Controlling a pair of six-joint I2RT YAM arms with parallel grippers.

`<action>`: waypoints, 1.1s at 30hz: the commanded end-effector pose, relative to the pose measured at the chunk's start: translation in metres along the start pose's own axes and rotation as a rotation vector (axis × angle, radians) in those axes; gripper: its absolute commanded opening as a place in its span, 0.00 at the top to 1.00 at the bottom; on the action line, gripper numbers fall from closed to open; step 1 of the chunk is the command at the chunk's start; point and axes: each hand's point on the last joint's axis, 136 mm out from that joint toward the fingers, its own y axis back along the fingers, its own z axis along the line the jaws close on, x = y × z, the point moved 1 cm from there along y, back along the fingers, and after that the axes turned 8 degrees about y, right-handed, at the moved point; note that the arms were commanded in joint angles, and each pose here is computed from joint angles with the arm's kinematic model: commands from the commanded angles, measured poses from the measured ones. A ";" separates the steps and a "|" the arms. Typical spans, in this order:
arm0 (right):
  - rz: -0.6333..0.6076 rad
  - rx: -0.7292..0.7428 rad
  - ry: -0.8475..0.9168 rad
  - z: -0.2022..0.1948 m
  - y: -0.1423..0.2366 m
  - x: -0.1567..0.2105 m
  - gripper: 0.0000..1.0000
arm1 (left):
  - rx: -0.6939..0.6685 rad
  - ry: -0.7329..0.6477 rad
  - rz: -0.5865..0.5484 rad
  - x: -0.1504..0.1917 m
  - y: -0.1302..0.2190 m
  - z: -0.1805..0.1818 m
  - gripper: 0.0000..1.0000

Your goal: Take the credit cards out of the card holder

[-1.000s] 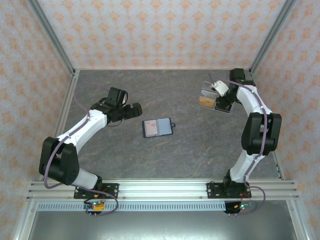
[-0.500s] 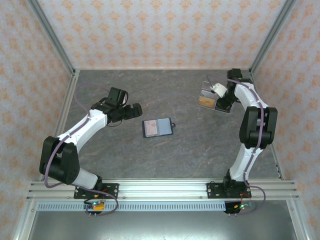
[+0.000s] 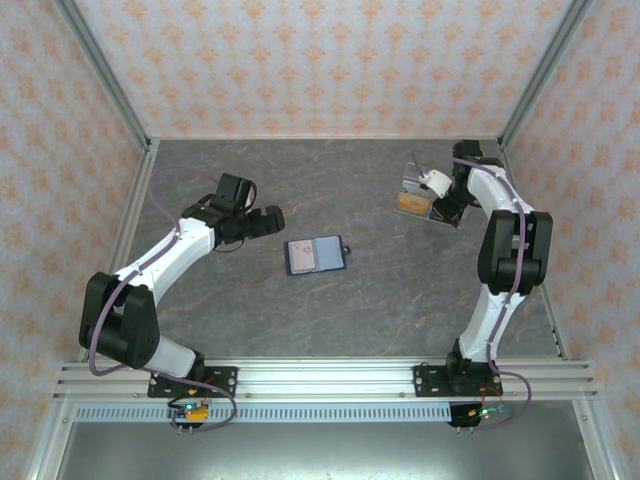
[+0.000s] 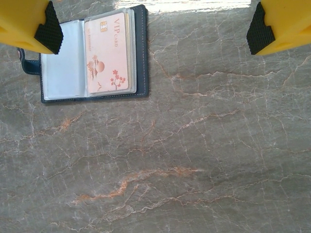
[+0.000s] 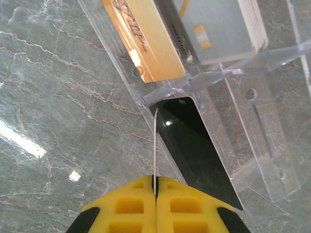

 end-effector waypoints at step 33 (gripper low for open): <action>-0.076 0.004 0.031 0.007 0.005 -0.031 1.00 | -0.048 -0.002 0.019 0.007 -0.008 0.011 0.00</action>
